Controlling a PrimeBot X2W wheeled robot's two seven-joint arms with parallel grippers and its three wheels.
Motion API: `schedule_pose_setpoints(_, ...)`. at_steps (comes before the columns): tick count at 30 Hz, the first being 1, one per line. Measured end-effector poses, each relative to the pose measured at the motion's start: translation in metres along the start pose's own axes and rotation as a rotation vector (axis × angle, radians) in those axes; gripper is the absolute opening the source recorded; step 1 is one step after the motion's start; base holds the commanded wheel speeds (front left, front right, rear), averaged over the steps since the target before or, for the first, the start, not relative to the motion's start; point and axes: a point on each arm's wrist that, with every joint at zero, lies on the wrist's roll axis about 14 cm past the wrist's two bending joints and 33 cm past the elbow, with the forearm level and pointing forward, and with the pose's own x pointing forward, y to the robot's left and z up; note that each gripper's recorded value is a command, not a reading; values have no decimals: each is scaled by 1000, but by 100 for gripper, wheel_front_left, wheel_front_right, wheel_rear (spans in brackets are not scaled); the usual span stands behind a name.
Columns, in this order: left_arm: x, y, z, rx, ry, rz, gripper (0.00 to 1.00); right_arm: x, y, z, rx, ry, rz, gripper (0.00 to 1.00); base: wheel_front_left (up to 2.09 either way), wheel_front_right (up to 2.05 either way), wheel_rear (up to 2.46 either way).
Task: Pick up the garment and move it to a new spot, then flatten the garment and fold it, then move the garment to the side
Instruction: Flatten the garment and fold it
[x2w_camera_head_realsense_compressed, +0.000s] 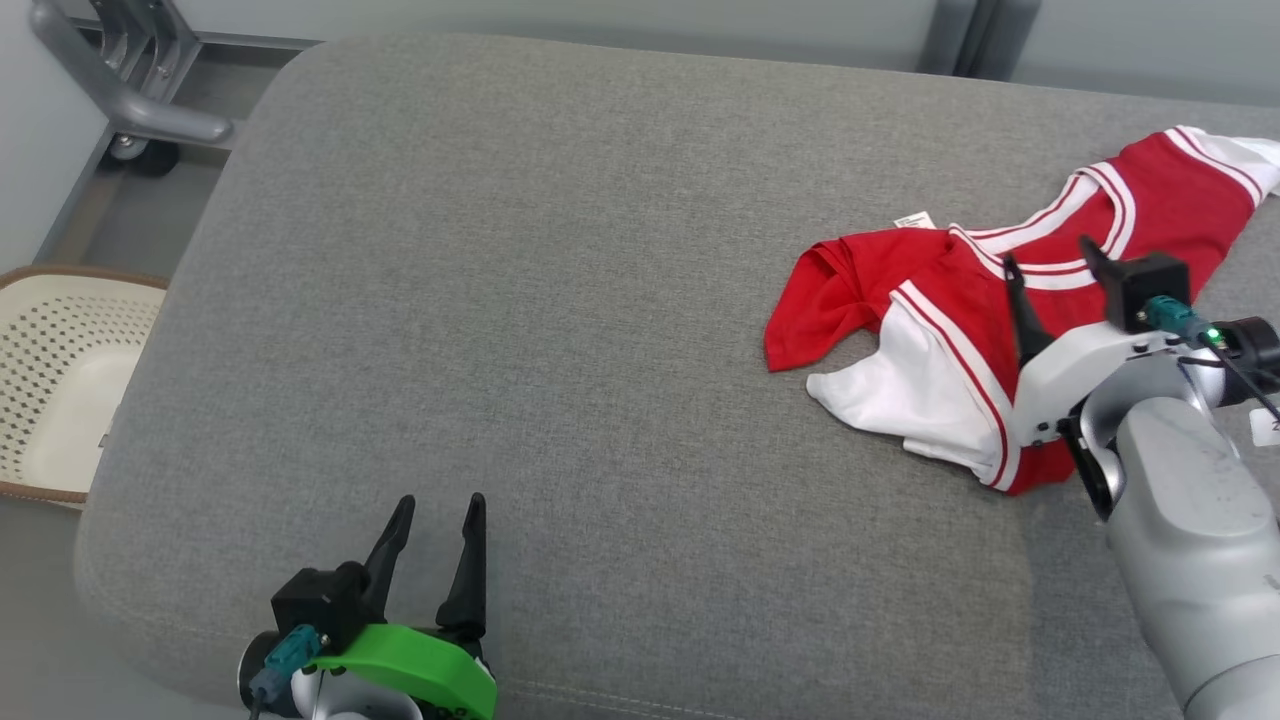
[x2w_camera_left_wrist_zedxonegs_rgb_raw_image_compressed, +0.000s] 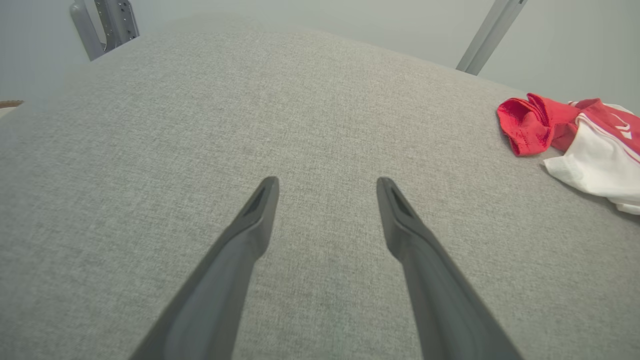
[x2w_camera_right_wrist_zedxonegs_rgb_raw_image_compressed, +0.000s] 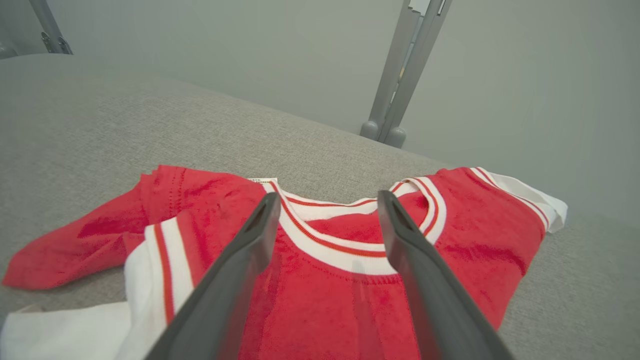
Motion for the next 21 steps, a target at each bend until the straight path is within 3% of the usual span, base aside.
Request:
schedule_pose_setpoints(6,7,-17,-2,-8,9,-54,100,-9,35,-6,54,1,88,100,0,0,0)
schedule_pose_setpoints(19,-20,21,-5,-31,11,82,100,20,61,-19,67,70,156,100,0,0,0)
schedule_pose_setpoints(20,-22,24,-5,-31,10,91,100,22,63,-22,66,81,158,92,0,0,0)
schedule_pose_setpoints(21,-23,26,-5,-31,10,99,100,24,64,-24,71,88,158,71,0,0,0)
